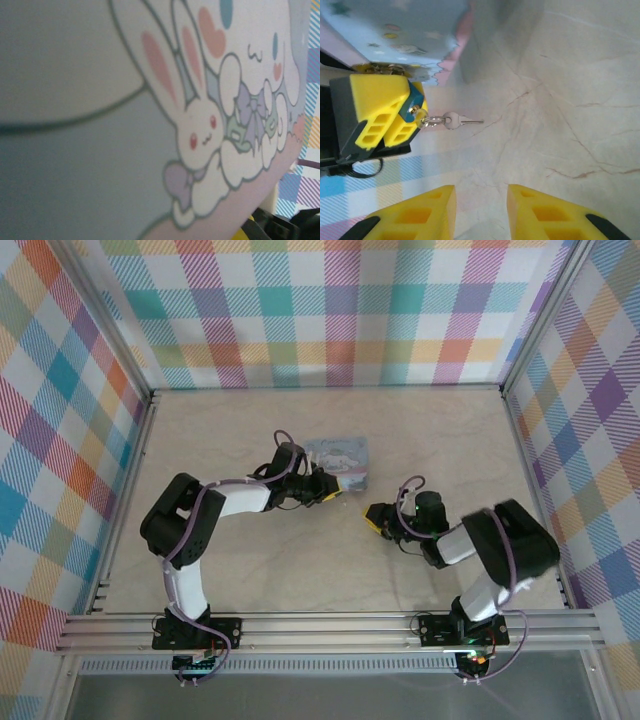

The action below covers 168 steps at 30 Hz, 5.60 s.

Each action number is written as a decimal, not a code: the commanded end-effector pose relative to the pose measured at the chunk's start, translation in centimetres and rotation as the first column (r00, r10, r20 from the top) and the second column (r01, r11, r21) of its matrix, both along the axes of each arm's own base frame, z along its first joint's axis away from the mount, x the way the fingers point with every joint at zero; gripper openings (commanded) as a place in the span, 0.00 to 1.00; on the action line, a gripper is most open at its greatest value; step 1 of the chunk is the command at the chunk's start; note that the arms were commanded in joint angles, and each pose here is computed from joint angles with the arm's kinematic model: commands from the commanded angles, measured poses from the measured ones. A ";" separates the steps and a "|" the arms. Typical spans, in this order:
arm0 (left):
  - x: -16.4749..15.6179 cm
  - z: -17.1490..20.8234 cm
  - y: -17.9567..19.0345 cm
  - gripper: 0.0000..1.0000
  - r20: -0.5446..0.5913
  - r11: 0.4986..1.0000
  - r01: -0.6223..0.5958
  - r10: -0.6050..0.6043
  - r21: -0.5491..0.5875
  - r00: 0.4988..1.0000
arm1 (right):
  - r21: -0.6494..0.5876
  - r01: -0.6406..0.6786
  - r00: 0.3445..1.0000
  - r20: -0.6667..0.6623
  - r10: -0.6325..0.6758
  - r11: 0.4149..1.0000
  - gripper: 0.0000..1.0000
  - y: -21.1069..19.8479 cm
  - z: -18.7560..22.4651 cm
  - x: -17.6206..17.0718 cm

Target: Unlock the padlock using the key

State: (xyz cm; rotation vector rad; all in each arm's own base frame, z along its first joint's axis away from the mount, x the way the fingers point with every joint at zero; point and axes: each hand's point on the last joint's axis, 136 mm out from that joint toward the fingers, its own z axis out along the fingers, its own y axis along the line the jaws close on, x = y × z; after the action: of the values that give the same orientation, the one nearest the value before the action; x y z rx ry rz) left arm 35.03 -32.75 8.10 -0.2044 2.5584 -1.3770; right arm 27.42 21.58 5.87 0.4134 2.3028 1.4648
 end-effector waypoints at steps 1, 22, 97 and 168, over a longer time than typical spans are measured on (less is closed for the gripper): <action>0.0 2.9 -0.4 0.00 0.041 1.000 0.017 -0.017 -0.003 0.999 | -0.223 -0.057 0.998 0.024 0.064 0.973 0.33 -0.4 -0.5 -1.3; -0.7 4.8 -1.3 0.01 0.038 0.999 0.045 -0.046 0.010 0.998 | -0.704 -0.079 0.859 0.310 0.406 0.706 0.42 2.8 4.1 0.7; -3.6 -4.1 1.0 0.23 -0.097 0.978 0.032 -0.012 0.206 0.995 | -0.730 -0.124 0.834 0.290 0.469 0.672 0.37 3.7 1.9 -0.5; -1.3 -6.2 -1.8 0.09 0.166 0.980 -0.117 0.090 0.162 0.982 | -0.706 -0.067 0.853 0.326 0.408 0.705 0.40 2.0 2.8 0.0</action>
State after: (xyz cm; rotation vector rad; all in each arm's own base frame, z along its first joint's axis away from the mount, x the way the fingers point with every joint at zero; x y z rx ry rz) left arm 35.26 -35.48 5.00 -0.1589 2.3433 -1.1763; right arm 27.12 23.93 7.45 -0.4799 2.3570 0.5741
